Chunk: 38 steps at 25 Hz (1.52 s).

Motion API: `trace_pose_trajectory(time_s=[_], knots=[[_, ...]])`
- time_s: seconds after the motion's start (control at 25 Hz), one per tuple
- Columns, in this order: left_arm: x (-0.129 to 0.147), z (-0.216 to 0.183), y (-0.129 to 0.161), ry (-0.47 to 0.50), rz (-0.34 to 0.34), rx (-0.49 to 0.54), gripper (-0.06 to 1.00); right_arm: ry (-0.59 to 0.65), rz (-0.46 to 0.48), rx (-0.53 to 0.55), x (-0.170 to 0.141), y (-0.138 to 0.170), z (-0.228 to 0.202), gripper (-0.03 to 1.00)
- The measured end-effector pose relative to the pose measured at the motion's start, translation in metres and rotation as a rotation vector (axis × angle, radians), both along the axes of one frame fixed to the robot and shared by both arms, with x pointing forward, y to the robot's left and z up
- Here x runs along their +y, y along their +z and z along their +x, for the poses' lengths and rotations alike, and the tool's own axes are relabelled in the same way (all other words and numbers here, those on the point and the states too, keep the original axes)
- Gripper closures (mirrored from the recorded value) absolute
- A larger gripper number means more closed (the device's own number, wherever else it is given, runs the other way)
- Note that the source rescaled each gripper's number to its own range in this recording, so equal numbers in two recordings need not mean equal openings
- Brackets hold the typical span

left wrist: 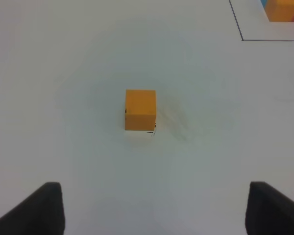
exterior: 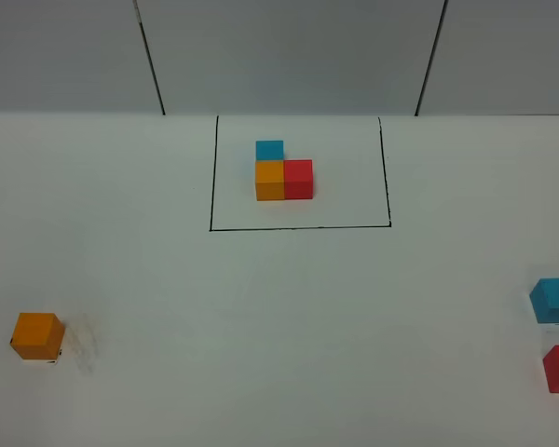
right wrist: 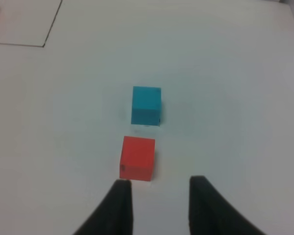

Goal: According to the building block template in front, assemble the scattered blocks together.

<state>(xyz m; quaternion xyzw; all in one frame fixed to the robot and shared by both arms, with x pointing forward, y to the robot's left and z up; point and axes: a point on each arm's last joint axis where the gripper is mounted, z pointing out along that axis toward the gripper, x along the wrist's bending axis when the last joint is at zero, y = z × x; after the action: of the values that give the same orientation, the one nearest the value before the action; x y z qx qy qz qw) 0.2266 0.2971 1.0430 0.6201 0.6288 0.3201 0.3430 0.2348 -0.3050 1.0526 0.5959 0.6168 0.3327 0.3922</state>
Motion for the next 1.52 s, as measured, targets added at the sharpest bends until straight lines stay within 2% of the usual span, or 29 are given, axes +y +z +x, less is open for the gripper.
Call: trace_pose_trajectory(time_s=[1.0,1.2,1.32,1.52], knots=[[0.000,0.000,0.000,0.000,0.000,0.000,0.29,0.000,0.000,0.000,0.000,0.000,0.000,0.97],[-0.001,0.001,0.000,-0.006,-0.019,0.008,0.29,0.000,0.000,0.000,0.000,0.000,0.000,0.97],[-0.001,0.011,0.008,0.039,-0.083,0.085,0.29,0.000,0.000,0.000,0.000,0.000,0.000,0.97],[0.000,0.053,0.030,0.066,-0.105,0.274,0.29,0.000,0.000,0.000,0.000,0.000,0.000,0.97]])
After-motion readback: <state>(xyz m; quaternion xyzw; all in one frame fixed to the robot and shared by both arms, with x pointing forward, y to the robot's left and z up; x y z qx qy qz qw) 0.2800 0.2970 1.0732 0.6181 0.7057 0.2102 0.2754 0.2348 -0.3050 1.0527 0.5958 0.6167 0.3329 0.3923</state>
